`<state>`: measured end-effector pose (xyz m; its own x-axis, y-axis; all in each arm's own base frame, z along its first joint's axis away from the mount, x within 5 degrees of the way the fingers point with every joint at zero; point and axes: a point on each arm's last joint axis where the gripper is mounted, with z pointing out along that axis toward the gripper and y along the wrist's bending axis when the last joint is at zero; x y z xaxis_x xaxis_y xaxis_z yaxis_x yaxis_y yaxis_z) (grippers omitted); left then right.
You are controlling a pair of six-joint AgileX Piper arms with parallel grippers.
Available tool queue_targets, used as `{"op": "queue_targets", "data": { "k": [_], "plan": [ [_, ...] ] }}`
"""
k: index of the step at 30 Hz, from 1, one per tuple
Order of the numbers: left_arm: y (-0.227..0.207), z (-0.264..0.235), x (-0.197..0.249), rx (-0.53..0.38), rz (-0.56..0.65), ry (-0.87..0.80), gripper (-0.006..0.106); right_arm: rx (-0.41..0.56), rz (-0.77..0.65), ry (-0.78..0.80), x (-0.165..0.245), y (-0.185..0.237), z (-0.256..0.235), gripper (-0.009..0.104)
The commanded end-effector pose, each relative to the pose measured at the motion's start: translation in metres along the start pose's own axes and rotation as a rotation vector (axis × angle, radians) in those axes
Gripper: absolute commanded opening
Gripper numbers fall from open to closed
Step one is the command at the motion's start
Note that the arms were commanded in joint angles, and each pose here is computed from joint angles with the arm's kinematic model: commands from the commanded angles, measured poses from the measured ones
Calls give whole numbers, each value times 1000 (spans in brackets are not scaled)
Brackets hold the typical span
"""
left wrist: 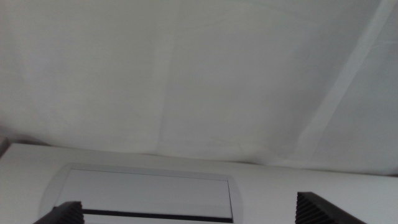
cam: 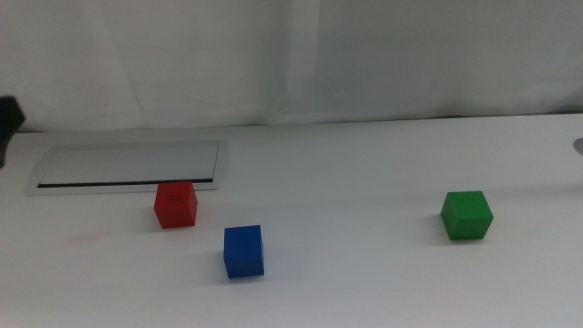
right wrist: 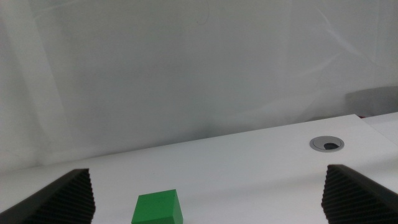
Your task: Stack red cubes first, then green, then blue cubes in a specific spot.
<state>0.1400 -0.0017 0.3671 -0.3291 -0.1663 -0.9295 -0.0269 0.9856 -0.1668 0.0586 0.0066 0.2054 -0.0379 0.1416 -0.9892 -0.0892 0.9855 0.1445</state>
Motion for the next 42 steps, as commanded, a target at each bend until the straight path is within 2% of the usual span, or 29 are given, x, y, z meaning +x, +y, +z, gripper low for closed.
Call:
{"op": "queue_targets", "data": {
  "k": [1,7,10,14,16,23,27,31,39,42],
  "plan": [
    [-6,17,-11,26,-6,46,84,5,-3,30,13,-2,1,103],
    [-28,59,-30,93,-20,145,84,5,-3,30,13,-2,1,103],
    [-40,82,-30,102,-42,221,84,5,-3,30,13,-2,1,103],
    [-58,112,-23,97,-13,332,84,5,-6,30,13,-2,1,103],
    [-66,126,-19,73,11,379,84,5,-8,30,13,-2,1,103],
    [-85,164,11,-127,65,574,84,5,-8,30,13,-2,1,103],
    [-88,188,33,-169,34,655,84,5,-10,30,13,-2,1,103],
    [-88,206,53,-194,56,719,84,5,-10,30,13,-2,1,103],
    [-88,238,84,-198,74,765,84,5,-10,30,13,-2,1,103],
    [-77,253,94,-226,50,784,84,5,-10,29,13,-2,1,103]
  ]
}}
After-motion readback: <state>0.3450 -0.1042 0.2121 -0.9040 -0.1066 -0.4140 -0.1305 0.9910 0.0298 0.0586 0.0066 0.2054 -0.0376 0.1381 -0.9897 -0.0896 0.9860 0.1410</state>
